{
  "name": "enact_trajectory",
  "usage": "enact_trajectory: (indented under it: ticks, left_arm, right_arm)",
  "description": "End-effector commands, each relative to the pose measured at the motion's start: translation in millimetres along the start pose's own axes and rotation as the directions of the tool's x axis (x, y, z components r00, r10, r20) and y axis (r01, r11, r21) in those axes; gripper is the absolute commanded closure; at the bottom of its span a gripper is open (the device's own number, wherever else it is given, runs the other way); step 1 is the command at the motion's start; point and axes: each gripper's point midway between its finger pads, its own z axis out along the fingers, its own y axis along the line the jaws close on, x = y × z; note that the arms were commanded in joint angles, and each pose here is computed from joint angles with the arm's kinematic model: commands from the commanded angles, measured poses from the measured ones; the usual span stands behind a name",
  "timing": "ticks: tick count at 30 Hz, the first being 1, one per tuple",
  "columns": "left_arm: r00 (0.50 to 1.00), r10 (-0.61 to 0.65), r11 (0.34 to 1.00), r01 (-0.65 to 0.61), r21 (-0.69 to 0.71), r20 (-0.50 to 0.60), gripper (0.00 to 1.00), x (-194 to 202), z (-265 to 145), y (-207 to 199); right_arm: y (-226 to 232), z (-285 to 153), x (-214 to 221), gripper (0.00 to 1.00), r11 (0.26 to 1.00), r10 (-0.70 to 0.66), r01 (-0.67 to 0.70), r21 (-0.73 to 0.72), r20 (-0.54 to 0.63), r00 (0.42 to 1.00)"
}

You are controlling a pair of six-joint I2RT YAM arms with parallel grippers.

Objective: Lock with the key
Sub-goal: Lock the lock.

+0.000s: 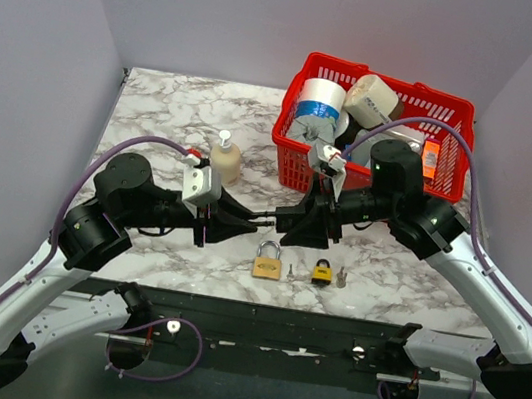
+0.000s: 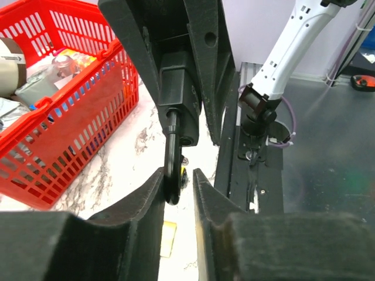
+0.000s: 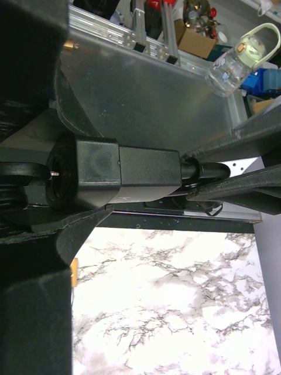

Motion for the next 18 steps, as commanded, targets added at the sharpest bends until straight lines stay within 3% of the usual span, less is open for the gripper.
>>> enact_trajectory:
  ticks: [1, 5, 18]
  left_arm:
    - [0.999, 0.020, 1.000, -0.020, -0.002, 0.032, 0.85, -14.7, -0.5, -0.2]
    - [0.997, -0.051, 0.997, 0.046, 0.068, 0.064, 1.00, -21.8, 5.1, -10.8]
    - [0.979, -0.179, 0.979, 0.167, 0.118, 0.098, 1.00, -26.4, 17.3, -12.5]
  right_arm:
    - [5.9, -3.5, -26.2, 0.99, 0.996, -0.089, 0.088, 0.010, 0.080, 0.993]
    - [2.5, -1.7, -28.2, 0.99, 0.996, -0.093, 0.092, 0.015, 0.086, 0.992]
    - [0.9, 4.8, -31.0, 0.99, 0.994, -0.113, 0.113, 0.004, 0.095, 0.989]
